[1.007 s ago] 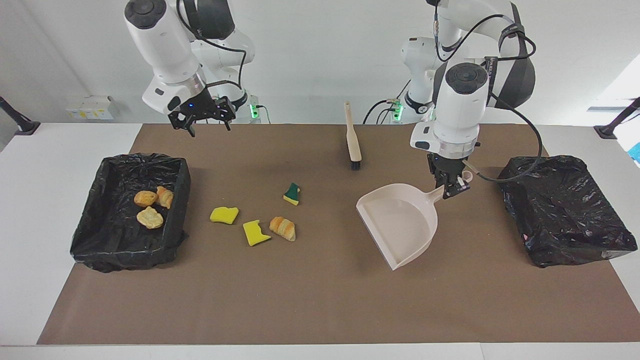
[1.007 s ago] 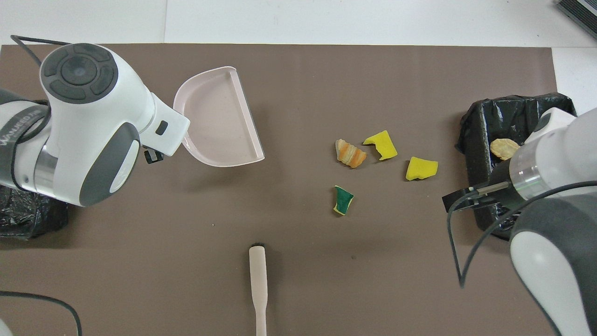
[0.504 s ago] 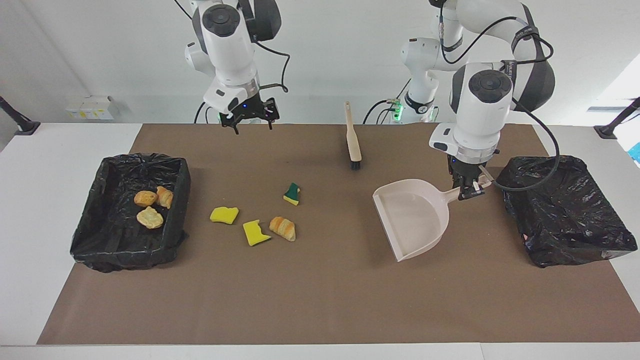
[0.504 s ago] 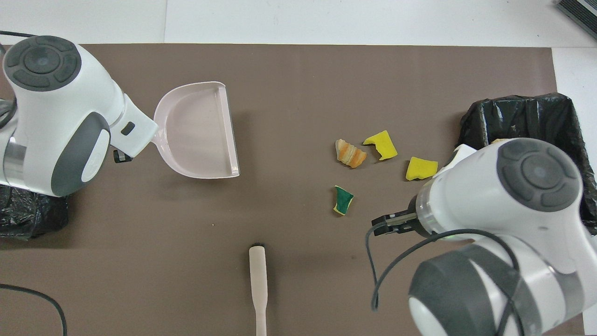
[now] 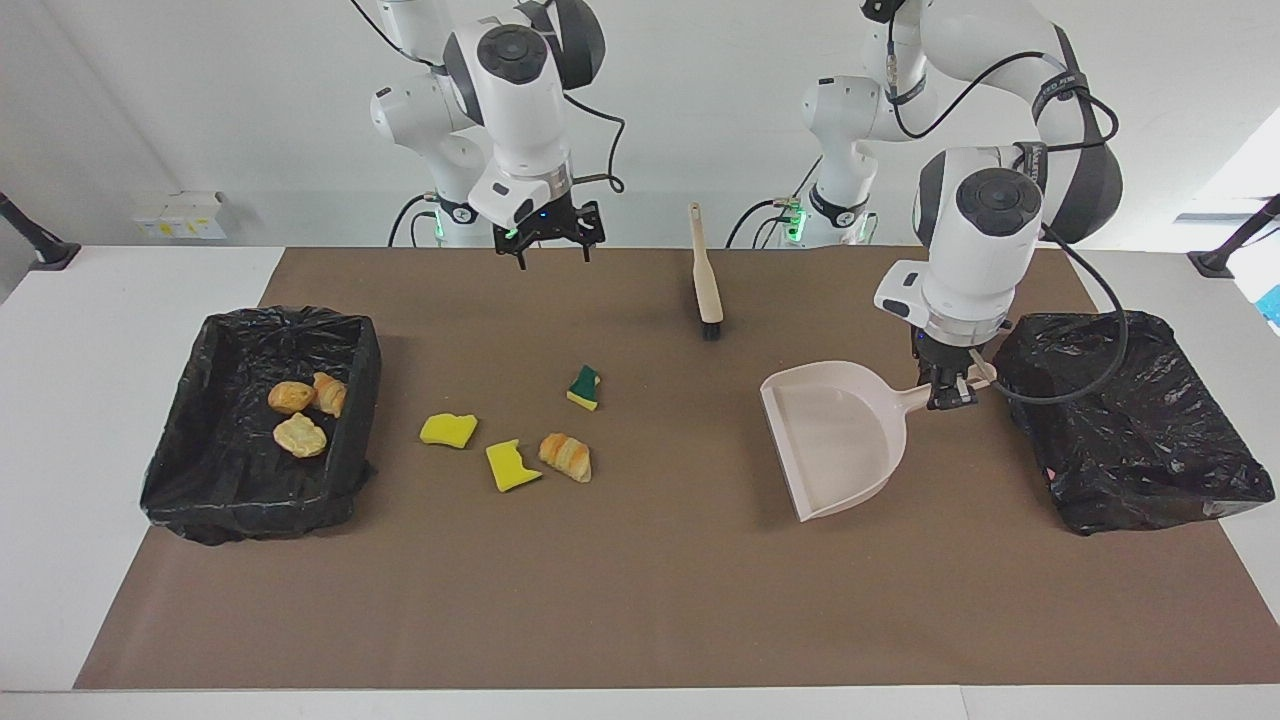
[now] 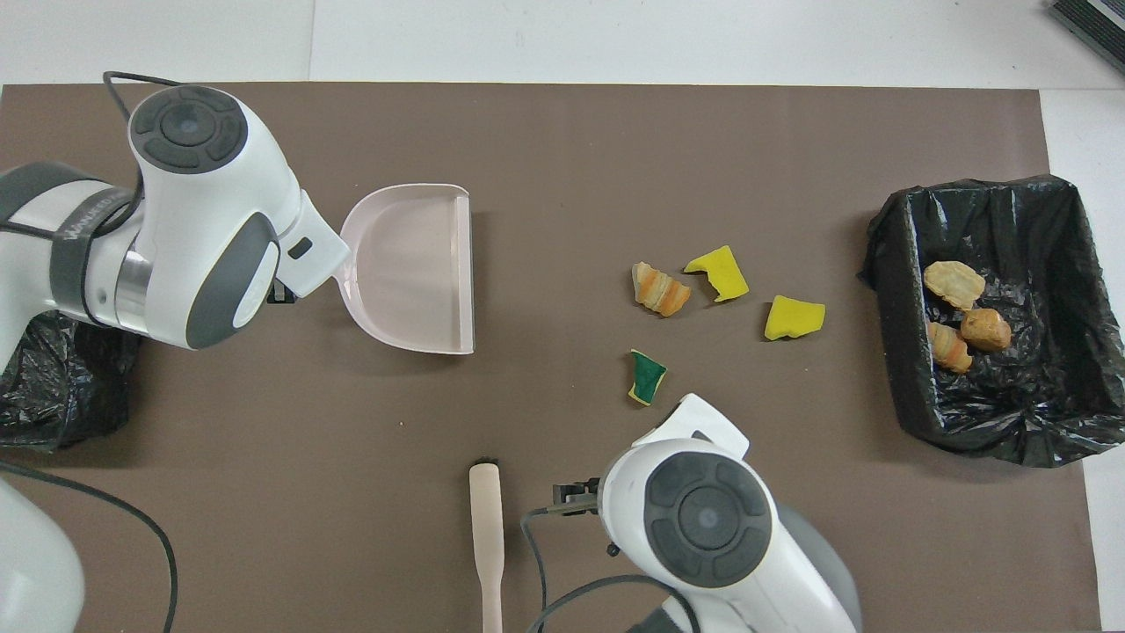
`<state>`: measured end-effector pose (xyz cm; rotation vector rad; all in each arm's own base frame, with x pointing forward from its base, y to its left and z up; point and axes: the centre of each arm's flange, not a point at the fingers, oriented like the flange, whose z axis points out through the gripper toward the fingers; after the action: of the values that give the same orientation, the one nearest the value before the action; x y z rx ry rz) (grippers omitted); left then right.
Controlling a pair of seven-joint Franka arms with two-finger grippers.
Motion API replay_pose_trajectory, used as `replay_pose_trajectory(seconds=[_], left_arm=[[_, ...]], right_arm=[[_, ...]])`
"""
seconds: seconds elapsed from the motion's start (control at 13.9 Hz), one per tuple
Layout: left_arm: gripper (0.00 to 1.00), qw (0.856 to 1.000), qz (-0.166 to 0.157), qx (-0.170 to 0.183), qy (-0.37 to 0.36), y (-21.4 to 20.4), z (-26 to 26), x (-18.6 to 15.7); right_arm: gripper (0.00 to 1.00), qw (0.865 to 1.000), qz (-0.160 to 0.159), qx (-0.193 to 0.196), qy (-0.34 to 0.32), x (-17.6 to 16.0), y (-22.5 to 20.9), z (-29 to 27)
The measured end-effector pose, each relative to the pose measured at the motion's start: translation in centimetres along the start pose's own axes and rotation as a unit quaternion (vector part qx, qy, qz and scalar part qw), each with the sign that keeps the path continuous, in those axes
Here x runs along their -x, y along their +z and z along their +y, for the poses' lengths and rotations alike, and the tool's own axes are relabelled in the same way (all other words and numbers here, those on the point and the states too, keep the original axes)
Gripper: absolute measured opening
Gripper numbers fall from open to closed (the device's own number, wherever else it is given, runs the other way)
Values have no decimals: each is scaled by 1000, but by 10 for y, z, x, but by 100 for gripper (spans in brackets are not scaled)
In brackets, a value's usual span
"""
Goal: Sweep and dump trash in bin
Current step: 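Grasp the wooden brush handle with the right gripper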
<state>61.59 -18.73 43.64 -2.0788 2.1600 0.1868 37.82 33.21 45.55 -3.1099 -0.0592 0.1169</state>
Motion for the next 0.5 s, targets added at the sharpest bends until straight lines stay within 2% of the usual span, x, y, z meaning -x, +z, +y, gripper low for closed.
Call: replay_pose_trajectory(seconds=[0.36,0.5], left_arm=[[31,1000,6,-8,14,-12,15,-50],[31,1000,9,-15,21,-8,20,-62]], right_arm=[[100,1000,1,6,-26,61,48,-78],[100,1000,1,11,-16,91,75,-112]])
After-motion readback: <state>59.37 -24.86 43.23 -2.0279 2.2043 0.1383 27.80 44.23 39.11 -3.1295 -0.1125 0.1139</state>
